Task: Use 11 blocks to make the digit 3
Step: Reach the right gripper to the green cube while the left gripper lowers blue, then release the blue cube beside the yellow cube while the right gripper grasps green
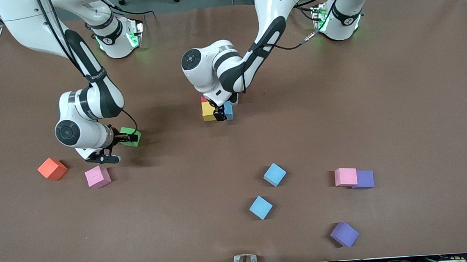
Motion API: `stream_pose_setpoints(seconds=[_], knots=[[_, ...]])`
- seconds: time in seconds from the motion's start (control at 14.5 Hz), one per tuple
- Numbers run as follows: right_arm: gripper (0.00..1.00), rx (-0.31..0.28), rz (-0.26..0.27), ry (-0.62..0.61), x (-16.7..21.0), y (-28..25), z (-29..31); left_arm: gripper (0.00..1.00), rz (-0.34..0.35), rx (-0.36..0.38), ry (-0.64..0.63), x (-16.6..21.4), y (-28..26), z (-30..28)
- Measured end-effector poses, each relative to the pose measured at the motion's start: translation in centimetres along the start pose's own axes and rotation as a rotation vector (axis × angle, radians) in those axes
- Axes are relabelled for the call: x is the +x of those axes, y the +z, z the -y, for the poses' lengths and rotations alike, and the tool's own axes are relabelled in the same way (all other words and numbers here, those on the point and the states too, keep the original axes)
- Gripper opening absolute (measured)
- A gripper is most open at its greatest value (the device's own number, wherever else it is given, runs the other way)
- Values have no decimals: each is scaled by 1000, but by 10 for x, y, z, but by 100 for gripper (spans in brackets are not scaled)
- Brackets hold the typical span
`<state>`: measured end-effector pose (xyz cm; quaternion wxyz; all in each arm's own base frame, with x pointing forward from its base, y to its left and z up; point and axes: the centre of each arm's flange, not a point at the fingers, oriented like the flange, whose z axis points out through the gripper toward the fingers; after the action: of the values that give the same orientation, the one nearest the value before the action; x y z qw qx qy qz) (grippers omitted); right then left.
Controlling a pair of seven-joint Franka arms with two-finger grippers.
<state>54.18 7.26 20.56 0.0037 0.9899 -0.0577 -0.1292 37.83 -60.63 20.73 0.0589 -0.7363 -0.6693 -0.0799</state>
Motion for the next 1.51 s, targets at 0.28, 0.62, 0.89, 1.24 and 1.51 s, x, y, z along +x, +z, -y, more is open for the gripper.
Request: stream_pose_setpoints(seconds=[0.28, 0.62, 0.89, 1.24, 1.51], knots=[[97, -1, 0, 0, 2, 9, 0, 100, 11, -24, 1, 5, -29, -6], [59, 24, 4, 24, 3, 9, 1, 100, -8, -33, 140, 34, -63, -30], [59, 48, -33, 31, 13, -8, 6, 100, -9, -15, 276, 101, -57, -100], [56, 76, -175, -58, 34, -75, 61, 100, 17, -33, 476, 183, -53, -169], [56, 65, -193, -187, 27, -87, 146, 100, 70, -145, 556, 228, -39, -213]])
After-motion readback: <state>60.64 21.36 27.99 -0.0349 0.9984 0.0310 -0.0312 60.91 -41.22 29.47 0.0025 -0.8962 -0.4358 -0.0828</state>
